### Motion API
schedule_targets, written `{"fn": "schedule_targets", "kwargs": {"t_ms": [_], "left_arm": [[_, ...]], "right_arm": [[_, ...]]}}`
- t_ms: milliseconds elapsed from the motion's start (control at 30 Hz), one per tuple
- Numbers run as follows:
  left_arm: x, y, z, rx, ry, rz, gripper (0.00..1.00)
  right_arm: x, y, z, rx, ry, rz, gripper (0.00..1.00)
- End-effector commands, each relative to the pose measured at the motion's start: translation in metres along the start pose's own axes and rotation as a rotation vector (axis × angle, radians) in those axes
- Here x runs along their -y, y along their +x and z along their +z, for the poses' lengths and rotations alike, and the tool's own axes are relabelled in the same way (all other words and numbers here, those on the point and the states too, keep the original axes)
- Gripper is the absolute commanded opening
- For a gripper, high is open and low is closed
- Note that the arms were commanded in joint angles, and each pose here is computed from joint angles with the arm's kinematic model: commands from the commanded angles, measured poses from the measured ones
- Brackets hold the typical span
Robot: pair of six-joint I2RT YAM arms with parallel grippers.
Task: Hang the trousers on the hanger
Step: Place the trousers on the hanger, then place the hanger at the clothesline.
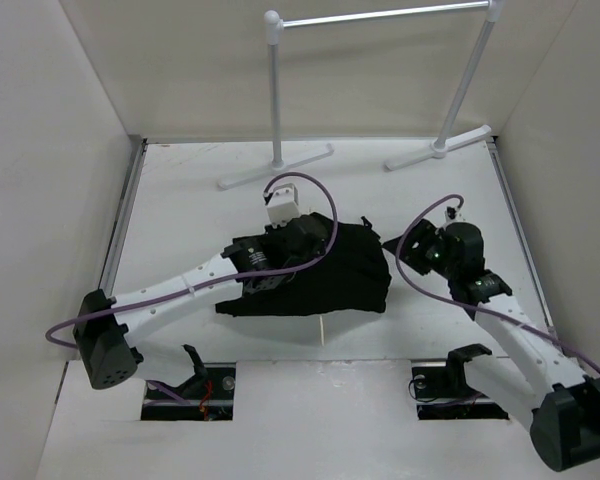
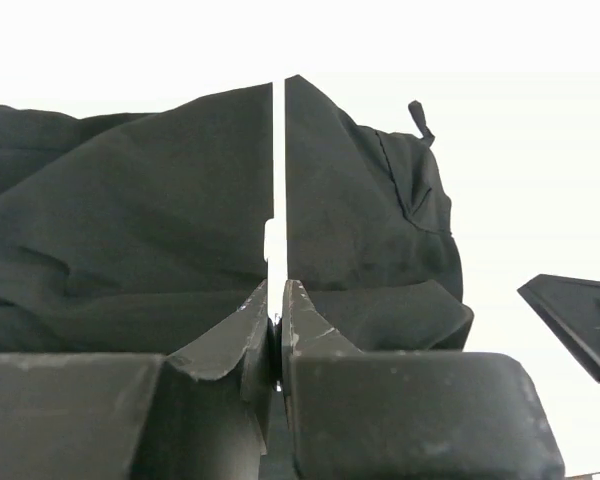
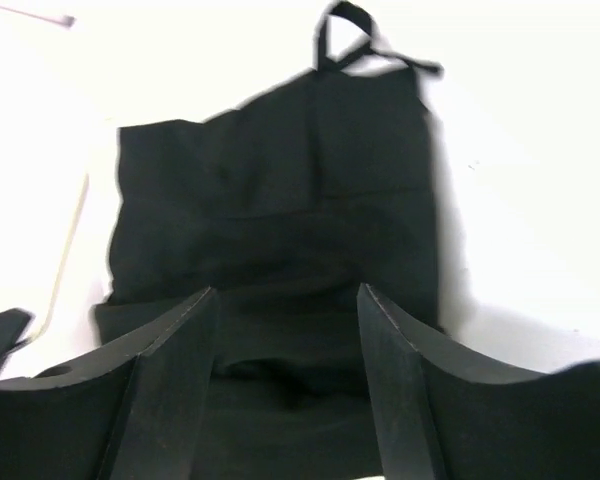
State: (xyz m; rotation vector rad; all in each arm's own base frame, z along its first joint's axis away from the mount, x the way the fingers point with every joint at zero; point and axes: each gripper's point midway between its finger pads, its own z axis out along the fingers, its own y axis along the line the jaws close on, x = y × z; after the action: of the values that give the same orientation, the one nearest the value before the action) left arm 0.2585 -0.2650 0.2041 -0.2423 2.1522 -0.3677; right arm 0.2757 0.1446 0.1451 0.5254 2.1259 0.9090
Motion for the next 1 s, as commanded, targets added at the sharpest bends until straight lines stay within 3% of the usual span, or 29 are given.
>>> {"fn": "schedule_targets", "kwargs": {"t_ms": [0,167,267,367,700,967], "left_arm": [[0.015,-0.04,-0.017,0.11,0.032,-0.019,0.0],[0.029,-0.064,-0.025,0.151,0.064,-0.021,0.0],[0.039,-0.08,-0.032,0.176,0.09,-0.021,0.0],[0.05,-0.096,-0.04,0.2,0.123,-0.033,0.0],[0.087,-0.138,-0.062,0.229,0.216,-0.032,0.0],[0.112,-0.151,-0.075,0.235,0.267,-0.028,0.0]], "right_arm": [[-0.028,-0.017,-0.018,0.036,-0.036,-0.065,0.59],[-0.08,-0.028,-0.04,0.042,-0.148,-0.106,0.24],[-0.116,-0.029,-0.047,0.024,-0.229,-0.122,0.19],[-0.15,-0.03,-0.051,0.01,-0.3,-0.107,0.23],[-0.211,-0.046,-0.041,0.002,-0.433,0.124,0.52],[-0.243,-0.061,-0.049,0.008,-0.531,0.183,0.54]]}}
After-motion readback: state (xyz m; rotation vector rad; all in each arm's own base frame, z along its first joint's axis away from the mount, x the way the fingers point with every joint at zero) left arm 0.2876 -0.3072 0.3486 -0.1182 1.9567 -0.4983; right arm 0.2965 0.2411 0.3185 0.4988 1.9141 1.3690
